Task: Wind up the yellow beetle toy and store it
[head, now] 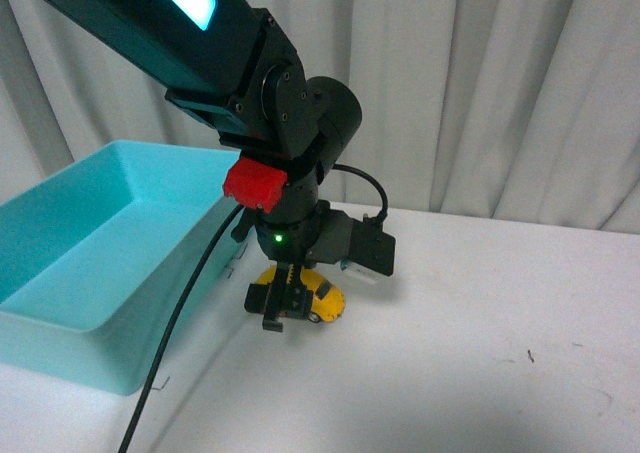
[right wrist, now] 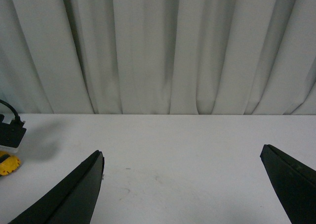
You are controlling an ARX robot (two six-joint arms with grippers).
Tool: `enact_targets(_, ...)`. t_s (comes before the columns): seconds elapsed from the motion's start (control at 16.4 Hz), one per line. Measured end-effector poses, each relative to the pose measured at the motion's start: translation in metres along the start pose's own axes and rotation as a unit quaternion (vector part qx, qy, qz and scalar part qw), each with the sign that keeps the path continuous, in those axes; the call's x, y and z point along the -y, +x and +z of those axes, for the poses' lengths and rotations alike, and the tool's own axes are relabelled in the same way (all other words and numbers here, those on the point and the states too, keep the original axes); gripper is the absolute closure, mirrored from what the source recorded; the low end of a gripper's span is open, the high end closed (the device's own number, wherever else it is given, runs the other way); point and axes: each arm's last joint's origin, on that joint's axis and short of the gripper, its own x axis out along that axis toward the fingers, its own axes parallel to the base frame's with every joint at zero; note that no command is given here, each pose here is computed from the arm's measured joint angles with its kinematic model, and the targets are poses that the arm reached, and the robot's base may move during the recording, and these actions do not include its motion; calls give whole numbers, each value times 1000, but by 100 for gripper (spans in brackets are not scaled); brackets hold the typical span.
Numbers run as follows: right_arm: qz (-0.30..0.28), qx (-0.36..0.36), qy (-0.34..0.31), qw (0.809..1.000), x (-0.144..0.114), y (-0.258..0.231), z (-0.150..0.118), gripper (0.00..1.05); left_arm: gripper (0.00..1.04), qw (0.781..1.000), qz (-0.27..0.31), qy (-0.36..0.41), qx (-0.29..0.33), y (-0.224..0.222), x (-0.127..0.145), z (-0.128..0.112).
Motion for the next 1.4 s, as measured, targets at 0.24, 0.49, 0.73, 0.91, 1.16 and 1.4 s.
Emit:
enact_targets(0.24,0,0,0,1000,0,0,0,6,68,1000,1,2,2,-3,-4,4)
enact_targets(0.49,0,0,0,1000,0,0,0,6,70,994,-39,78,60,-18,3,14)
enact_targets(0.73,0,0,0,1000,0,0,0,6,73,983,-46,46,170,-71,-7,13)
enact_targets(0.91,0,0,0,1000,0,0,0,6,73,976,-6,-43,216,-119,-37,-24)
enact_targets(1.16,0,0,0,1000,0,0,0,6,73,952,37,-199,230,-146,-72,-90)
enact_targets(1.4,0,0,0,1000,0,0,0,6,73,907,85,-371,180,-147,-87,-161)
